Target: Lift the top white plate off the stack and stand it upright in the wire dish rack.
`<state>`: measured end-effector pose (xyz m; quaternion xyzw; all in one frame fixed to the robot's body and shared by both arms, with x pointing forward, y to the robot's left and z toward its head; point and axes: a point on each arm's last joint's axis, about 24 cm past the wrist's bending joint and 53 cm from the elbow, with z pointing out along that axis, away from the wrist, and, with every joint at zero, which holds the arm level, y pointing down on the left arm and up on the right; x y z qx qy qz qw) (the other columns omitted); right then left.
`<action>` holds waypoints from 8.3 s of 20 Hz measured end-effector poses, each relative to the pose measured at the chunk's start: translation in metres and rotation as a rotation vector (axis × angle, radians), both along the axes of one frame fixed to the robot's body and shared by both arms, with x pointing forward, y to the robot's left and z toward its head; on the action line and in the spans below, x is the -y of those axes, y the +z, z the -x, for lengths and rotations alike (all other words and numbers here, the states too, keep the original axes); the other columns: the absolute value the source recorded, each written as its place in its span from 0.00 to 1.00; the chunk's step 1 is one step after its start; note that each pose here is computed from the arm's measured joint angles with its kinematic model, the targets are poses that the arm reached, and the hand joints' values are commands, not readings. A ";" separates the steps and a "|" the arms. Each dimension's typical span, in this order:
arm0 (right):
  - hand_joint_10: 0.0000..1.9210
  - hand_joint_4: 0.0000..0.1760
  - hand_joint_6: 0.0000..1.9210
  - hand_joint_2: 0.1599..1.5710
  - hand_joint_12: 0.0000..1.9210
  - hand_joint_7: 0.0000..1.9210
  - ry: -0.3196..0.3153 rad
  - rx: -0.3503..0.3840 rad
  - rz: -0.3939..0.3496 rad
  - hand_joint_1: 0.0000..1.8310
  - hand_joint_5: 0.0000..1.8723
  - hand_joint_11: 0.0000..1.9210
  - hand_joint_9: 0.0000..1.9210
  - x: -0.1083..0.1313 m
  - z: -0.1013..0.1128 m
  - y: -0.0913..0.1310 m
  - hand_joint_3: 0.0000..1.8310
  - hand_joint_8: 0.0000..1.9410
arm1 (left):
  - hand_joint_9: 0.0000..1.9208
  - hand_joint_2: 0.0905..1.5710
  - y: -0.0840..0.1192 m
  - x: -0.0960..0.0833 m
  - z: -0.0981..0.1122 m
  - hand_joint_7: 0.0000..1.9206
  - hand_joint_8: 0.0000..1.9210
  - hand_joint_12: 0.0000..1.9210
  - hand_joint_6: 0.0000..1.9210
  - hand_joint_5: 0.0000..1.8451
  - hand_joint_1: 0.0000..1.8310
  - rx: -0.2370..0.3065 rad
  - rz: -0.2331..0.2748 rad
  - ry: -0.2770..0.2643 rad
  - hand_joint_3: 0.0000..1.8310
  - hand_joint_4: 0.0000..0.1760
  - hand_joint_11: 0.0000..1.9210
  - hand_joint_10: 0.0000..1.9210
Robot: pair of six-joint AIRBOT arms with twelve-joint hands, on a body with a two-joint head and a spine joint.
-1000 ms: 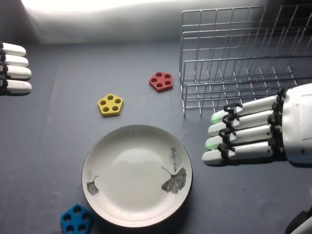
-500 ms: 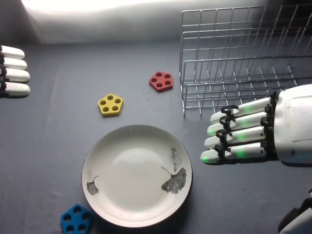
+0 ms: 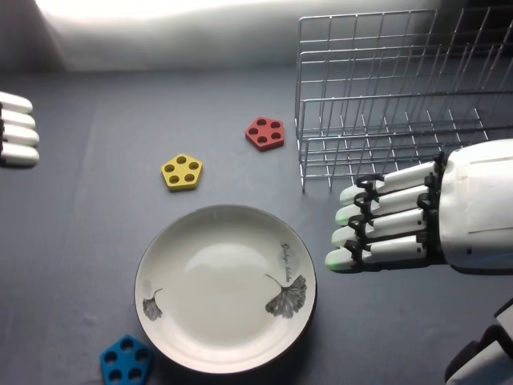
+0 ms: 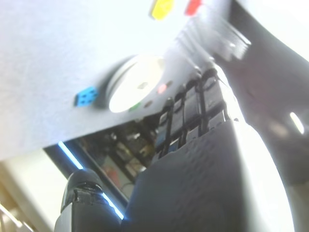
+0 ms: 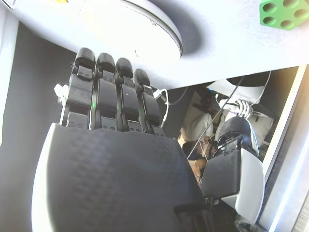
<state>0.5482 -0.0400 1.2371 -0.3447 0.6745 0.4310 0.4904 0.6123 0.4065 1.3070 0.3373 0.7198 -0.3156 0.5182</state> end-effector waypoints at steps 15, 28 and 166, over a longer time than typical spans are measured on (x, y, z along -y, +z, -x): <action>0.01 0.00 0.01 0.54 0.01 0.08 -0.018 0.000 0.003 0.00 0.07 0.06 0.08 0.000 -0.004 -0.001 0.00 0.01 | 0.03 0.60 -0.018 0.022 0.030 0.03 0.00 0.02 0.00 0.03 0.03 -0.079 -0.020 -0.077 0.00 0.00 0.03 0.00; 0.01 0.00 0.00 0.55 0.00 0.09 -0.071 -0.039 -0.037 0.00 0.07 0.07 0.09 0.003 -0.015 0.004 0.00 0.01 | 0.04 0.60 -0.047 0.081 0.069 0.04 0.00 0.02 0.00 0.04 0.04 -0.101 -0.003 -0.172 0.00 0.00 0.05 0.00; 0.01 0.00 0.00 0.65 0.14 0.40 0.002 -0.098 -0.089 0.72 0.40 0.42 0.43 -0.072 -0.026 -0.027 0.00 0.00 | 0.07 0.61 -0.193 0.190 0.004 0.07 0.00 0.01 0.00 0.05 0.02 -0.049 -0.168 -0.213 0.00 0.00 0.05 0.00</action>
